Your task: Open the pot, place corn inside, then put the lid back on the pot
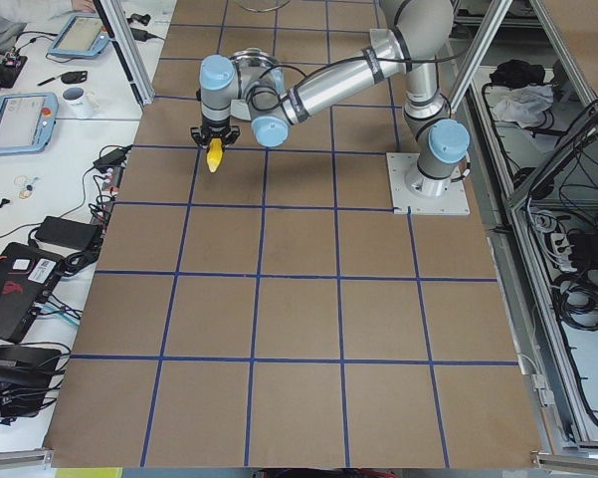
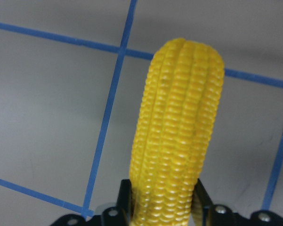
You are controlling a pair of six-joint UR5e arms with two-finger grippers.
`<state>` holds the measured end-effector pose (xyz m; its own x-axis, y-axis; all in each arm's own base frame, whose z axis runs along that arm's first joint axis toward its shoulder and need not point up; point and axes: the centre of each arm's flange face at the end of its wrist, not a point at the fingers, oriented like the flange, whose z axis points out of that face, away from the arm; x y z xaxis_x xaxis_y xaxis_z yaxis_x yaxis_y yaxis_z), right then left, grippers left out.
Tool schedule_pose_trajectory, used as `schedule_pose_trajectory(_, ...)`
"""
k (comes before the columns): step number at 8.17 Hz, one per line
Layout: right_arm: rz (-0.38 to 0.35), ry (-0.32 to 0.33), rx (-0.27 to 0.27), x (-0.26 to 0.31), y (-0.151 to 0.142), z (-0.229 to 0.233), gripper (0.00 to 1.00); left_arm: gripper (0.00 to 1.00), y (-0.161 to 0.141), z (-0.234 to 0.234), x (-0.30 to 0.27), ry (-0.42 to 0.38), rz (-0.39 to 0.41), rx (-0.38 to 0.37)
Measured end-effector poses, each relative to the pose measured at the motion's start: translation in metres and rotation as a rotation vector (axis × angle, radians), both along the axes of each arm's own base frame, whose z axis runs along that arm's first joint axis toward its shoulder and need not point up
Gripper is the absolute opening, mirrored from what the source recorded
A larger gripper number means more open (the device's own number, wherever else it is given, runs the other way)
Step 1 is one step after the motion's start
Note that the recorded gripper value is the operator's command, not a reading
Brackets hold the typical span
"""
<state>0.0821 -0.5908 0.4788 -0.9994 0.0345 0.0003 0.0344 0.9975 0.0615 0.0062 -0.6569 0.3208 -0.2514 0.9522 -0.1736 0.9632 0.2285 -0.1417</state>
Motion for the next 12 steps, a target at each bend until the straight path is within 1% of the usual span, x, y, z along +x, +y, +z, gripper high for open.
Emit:
schedule_pose_trajectory(2, 0.013, -0.010, 0.006, -0.006, -0.001, -0.003, 0.08, 0.00, 0.030, 0.060, -0.062, 0.009, -0.017, -0.012)
schedule_pose_trajectory(3, 0.014, -0.011, 0.007, -0.007, -0.002, -0.004, 0.08, 0.00, 0.043, 0.077, -0.103, 0.019, -0.028, -0.021)
schedule_pose_trajectory(5, 0.014, -0.014, 0.010, -0.008, -0.002, -0.005, 0.08, 0.00, 0.061, 0.087, -0.172, 0.061, -0.003, -0.024)
schedule_pose_trajectory(7, 0.014, -0.015, 0.010, -0.008, -0.002, -0.005, 0.07, 0.00, 0.067, 0.075, -0.230, 0.103, 0.015, -0.050)
schedule_pose_trajectory(9, 0.014, -0.016, 0.009, -0.008, -0.002, -0.005, 0.07, 0.00, 0.067, 0.048, -0.284, 0.158, 0.009, -0.067)
schedule_pose_trajectory(11, 0.014, -0.018, 0.008, -0.008, -0.002, -0.005, 0.07, 0.00, 0.069, 0.031, -0.313, 0.181, -0.006, -0.080)
schedule_pose_trajectory(12, 0.013, -0.019, 0.008, -0.008, -0.002, -0.005, 0.07, 0.00, 0.067, 0.017, -0.318, 0.179, -0.008, -0.067)
